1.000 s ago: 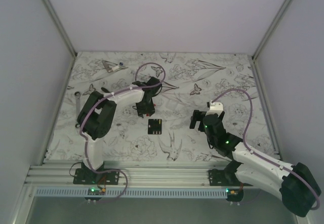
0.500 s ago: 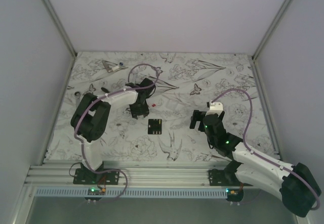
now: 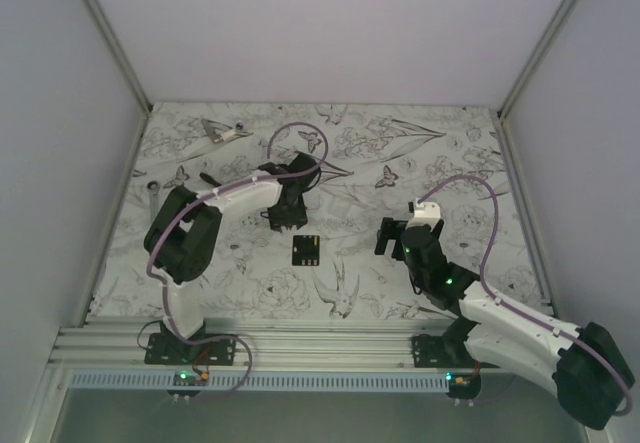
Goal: Snap on the fuse box
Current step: Pick up the fuse from the center of the board.
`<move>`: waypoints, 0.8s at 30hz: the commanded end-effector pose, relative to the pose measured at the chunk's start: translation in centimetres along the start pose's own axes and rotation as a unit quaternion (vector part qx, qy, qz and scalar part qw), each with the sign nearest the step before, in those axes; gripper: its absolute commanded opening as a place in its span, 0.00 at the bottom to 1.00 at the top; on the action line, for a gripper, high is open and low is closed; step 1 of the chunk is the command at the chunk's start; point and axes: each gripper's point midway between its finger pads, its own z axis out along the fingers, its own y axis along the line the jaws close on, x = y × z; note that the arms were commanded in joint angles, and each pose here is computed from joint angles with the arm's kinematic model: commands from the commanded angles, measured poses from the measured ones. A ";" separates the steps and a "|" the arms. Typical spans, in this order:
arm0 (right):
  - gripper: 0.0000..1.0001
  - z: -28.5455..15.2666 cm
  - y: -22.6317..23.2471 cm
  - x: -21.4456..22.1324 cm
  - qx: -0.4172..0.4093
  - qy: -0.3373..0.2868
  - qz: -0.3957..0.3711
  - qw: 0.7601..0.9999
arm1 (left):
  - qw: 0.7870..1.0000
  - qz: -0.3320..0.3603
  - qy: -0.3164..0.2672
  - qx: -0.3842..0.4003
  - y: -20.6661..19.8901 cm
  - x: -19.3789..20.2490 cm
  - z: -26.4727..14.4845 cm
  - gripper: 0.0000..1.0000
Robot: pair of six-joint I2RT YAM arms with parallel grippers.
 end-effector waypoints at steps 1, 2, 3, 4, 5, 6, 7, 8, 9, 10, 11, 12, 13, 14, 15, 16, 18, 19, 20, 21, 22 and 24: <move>1.00 -0.2 0.4 -1.6 -0.007 -0.023 0.018 1.000 | 1.000 0.017 0.002 -0.018 0.0 -0.6 0.4 0.48; 1.00 -0.2 0.4 -1.7 -0.006 -0.024 0.018 1.000 | 1.000 0.019 0.002 -0.019 -0.1 -0.8 0.5 0.48; 1.00 -0.2 0.4 -1.7 -0.006 -0.025 0.019 1.000 | 1.000 0.020 0.003 -0.020 -0.1 -0.9 0.7 0.48; 1.00 -0.2 0.4 -1.8 -0.007 -0.026 0.019 0.999 | 1.000 0.022 0.005 -0.021 0.0 -0.9 0.8 0.48; 1.00 -0.2 0.4 -1.8 -0.007 -0.027 0.020 0.999 | 0.999 0.024 0.007 -0.020 0.0 -1.0 0.9 0.48; 1.00 -0.2 0.4 -1.7 -0.007 -0.026 0.020 0.999 | 0.999 0.026 0.011 -0.019 0.0 -1.0 1.1 0.48; 1.00 -0.2 0.4 -1.7 -0.007 -0.026 0.020 0.999 | 0.999 0.030 0.013 -0.018 0.0 -1.0 1.2 0.48; 1.00 -0.2 0.4 -1.7 -0.007 -0.025 0.020 0.999 | 0.999 0.034 0.015 -0.018 -0.1 -1.0 1.3 0.47; 1.00 -0.1 0.4 -1.6 -0.007 -0.024 0.019 0.999 | 0.999 0.040 0.016 -0.017 -0.1 -1.0 1.4 0.47; 1.00 -0.1 0.4 -1.6 -0.007 -0.024 0.019 1.000 | 0.999 0.044 0.017 -0.015 -0.2 -1.0 1.4 0.47; 1.00 -0.1 0.5 -1.6 -0.007 -0.024 0.019 1.000 | 0.999 0.048 0.018 -0.012 -0.3 -1.1 1.4 0.46; 1.00 -0.1 0.5 -1.6 -0.008 -0.024 0.018 1.000 | 0.998 0.051 0.020 -0.009 -0.3 -1.1 1.4 0.45; 1.00 -0.1 0.5 -1.7 -0.008 -0.024 0.019 0.999 | 0.998 0.055 0.023 -0.005 -0.4 -1.2 1.4 0.44; 1.00 -0.1 0.5 -1.6 -0.009 -0.024 0.019 0.999 | 0.998 0.058 0.026 0.000 -0.6 -1.2 1.4 0.42; 1.00 -0.1 0.5 -1.7 -0.008 -0.025 0.019 0.999 | 0.998 0.063 0.030 0.005 -0.7 -1.1 1.5 0.41; 1.00 -0.2 0.5 -1.7 -0.009 -0.025 0.019 0.999 | 0.997 0.068 0.034 0.008 -0.7 -1.0 1.5 0.41; 1.00 -0.2 0.5 -1.7 -0.008 -0.025 0.019 0.999 | 0.996 0.072 0.042 0.013 -0.7 -0.7 1.7 0.39; 1.00 -0.2 0.5 -1.7 -0.009 -0.025 0.019 0.999 | 0.996 0.073 0.045 0.013 -0.6 -0.6 1.8 0.38; 1.00 -0.2 0.5 -1.7 -0.009 -0.025 0.019 0.999 | 0.996 0.072 0.048 0.016 -0.6 -0.5 1.9 0.38; 1.00 -0.2 0.5 -1.7 -0.010 -0.025 0.019 0.999 | 0.996 0.071 0.051 0.019 -0.5 -0.5 2.0 0.38; 1.00 -0.2 0.5 -1.7 -0.009 -0.025 0.019 0.999 | 0.996 0.069 0.052 0.023 -0.5 -0.5 2.1 0.38; 1.00 -0.2 0.5 -1.7 -0.010 -0.025 0.019 0.999 | 0.996 0.069 0.056 0.032 -0.5 -0.4 2.3 0.38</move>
